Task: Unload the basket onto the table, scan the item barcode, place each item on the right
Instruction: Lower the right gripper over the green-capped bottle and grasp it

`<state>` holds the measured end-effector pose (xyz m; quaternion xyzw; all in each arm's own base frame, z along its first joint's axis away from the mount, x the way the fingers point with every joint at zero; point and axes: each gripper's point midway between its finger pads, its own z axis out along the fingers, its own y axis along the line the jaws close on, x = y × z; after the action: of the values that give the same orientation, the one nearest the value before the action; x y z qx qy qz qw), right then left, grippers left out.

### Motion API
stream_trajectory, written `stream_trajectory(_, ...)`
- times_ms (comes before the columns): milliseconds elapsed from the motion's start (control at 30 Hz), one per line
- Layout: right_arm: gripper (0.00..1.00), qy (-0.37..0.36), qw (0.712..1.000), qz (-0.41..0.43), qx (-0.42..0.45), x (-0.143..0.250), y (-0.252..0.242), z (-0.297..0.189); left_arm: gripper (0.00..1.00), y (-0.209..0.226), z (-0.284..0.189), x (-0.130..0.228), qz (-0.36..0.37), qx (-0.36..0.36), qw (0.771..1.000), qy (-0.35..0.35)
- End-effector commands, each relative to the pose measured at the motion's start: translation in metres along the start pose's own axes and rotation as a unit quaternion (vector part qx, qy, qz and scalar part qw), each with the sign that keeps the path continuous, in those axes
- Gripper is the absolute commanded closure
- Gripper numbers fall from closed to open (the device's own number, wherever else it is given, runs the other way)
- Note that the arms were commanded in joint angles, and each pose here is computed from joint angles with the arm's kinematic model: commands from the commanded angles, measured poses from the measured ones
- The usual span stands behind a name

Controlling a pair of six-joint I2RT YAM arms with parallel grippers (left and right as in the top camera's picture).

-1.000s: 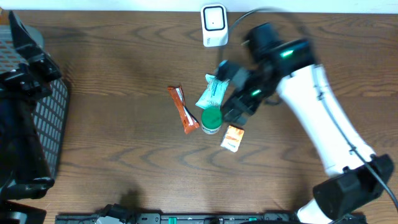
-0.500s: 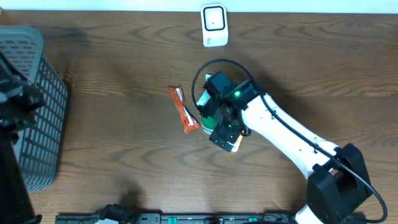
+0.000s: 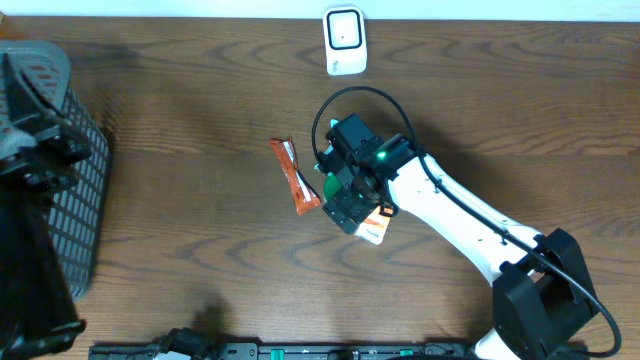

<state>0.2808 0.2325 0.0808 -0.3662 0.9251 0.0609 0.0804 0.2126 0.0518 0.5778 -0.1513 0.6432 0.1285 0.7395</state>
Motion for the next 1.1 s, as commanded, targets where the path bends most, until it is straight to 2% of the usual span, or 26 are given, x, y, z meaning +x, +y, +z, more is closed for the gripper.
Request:
stream_trajectory(0, 0.01, -0.037, 0.997, 0.036, -0.065, -0.019, 0.022, -0.011, 0.06, -0.005, 0.009, 0.013, 0.005, -0.005, 1.0, 0.01)
stream_trajectory(67, 0.01, -0.058, 0.994, 0.078, -0.05, -0.03, 0.016, -0.012, 0.06, -0.008, 0.012, 0.018, 0.007, -0.005, 1.0, 0.014)
stream_trajectory(167, 0.01, -0.069, 0.967, 0.237, -0.055, -0.041, 0.01, -0.019, 0.06, -0.01, 0.014, 0.023, 0.011, -0.005, 1.0, 0.018)
stream_trajectory(200, 0.01, -0.07, 0.953, 0.29, -0.055, -0.043, 0.007, -0.021, 0.06, -0.01, 0.015, 0.024, 0.011, -0.004, 1.0, 0.019)
stream_trajectory(267, 0.01, -0.063, 0.906, 0.413, -0.064, -0.044, 0.0, -0.025, 0.06, -0.01, 0.015, 0.025, 0.012, -0.004, 1.0, 0.02)
stream_trajectory(300, 0.01, -0.061, 0.889, 0.448, -0.072, -0.045, 0.0, -0.026, 0.06, -0.01, 0.015, 0.025, 0.012, -0.005, 1.0, 0.02)
stream_trajectory(367, 0.01, -0.06, 0.868, 0.485, -0.091, -0.049, 0.002, -0.027, 0.07, -0.01, 0.015, 0.025, 0.012, -0.005, 1.0, 0.02)
stream_trajectory(500, 0.01, -0.061, 0.858, 0.503, -0.088, -0.049, 0.001, -0.026, 0.06, -0.01, 0.015, 0.026, 0.013, -0.005, 1.0, 0.021)
stream_trajectory(633, 0.01, -0.047, 0.798, 0.591, -0.11, -0.052, 0.005, -0.028, 0.07, -0.011, 0.016, 0.027, 0.014, -0.004, 1.0, 0.023)
stream_trajectory(733, 0.01, -0.004, 0.709, 0.697, -0.108, -0.04, 0.011, -0.026, 0.06, -0.011, 0.016, 0.027, 0.014, -0.004, 1.0, 0.023)
stream_trajectory(767, 0.01, -0.008, 0.692, 0.714, -0.103, -0.04, 0.009, -0.026, 0.06, -0.011, 0.016, 0.027, 0.014, -0.004, 1.0, 0.023)
stream_trajectory(933, 0.01, -0.028, 0.626, 0.776, -0.076, -0.041, -0.005, -0.021, 0.07, -0.011, 0.016, 0.027, 0.014, -0.004, 1.0, 0.023)
stream_trajectory(1067, 0.01, -0.016, 0.594, 0.801, -0.067, -0.039, -0.001, -0.013, 0.06, -0.011, 0.016, 0.027, 0.015, -0.004, 1.0, 0.024)
